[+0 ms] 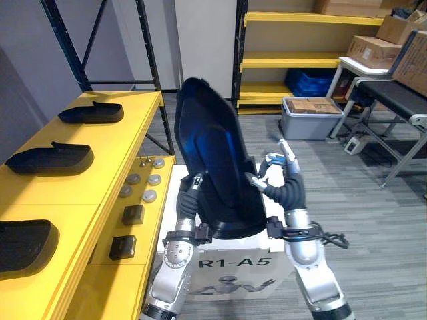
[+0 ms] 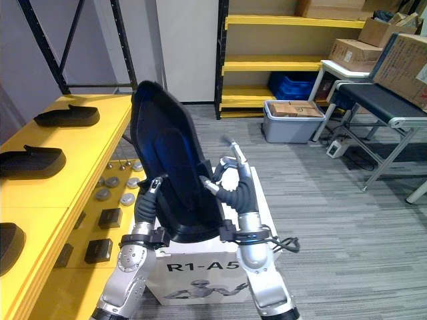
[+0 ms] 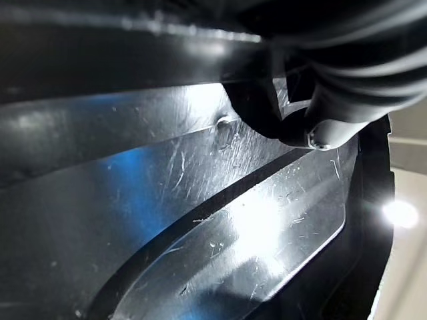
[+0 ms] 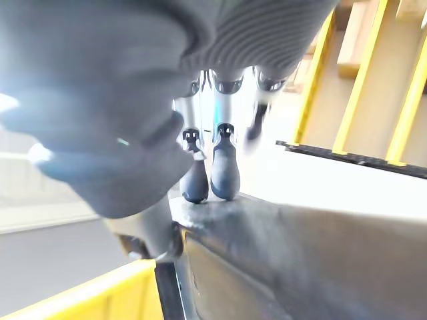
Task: Walk over and take plastic housings, then place them on the shelf
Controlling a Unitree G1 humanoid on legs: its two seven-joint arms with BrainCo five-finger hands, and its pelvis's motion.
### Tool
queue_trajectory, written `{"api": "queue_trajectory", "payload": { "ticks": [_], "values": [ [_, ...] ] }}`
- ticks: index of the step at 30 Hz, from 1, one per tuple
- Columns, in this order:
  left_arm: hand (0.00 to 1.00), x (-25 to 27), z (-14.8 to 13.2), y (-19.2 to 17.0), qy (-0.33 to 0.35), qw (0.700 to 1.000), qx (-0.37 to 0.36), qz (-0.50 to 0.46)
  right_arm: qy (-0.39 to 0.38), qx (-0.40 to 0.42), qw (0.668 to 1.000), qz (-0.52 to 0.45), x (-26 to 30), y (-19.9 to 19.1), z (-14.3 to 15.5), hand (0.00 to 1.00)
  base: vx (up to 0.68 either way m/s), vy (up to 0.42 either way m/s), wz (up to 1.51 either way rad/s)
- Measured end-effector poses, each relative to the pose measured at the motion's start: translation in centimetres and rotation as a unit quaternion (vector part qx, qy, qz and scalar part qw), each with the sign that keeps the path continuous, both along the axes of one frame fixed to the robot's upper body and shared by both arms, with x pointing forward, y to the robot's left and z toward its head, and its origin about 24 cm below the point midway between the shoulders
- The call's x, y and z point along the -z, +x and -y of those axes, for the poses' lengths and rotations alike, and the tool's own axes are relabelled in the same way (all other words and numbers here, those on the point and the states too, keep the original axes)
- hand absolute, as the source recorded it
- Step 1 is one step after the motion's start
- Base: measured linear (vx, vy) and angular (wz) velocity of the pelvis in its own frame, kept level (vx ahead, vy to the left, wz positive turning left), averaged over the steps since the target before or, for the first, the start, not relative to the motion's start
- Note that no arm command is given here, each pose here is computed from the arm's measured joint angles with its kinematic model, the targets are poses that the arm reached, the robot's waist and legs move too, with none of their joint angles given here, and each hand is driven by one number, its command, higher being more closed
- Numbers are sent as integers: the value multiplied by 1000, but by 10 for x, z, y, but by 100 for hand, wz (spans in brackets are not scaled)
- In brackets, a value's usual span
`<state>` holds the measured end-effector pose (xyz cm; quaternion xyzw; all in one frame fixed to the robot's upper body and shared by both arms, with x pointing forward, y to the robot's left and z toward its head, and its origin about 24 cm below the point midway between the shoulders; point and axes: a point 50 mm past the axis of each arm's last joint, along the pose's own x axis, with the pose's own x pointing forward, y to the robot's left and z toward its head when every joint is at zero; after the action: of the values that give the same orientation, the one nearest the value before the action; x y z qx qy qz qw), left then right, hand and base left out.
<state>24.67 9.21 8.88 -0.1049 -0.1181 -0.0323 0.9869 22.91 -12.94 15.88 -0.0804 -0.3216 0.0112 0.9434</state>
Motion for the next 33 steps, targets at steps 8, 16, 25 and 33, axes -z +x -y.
{"api": "queue_trajectory", "payload": {
  "ticks": [8,16,25,33],
  "values": [
    [100,27,-55,-14,10,993,-102,-55,227,196,946,121,-22,-40,141,0,10,9,-7],
    [100,37,-66,-29,13,990,-120,-77,270,396,863,-156,112,-81,198,0,0,0,0],
    [100,33,-77,-51,12,988,-136,-69,279,387,710,-518,256,-161,155,0,20,17,-3],
    [100,28,-69,-54,1,991,-124,-57,245,266,643,-675,303,-186,97,0,-17,21,3]
  ]
}}
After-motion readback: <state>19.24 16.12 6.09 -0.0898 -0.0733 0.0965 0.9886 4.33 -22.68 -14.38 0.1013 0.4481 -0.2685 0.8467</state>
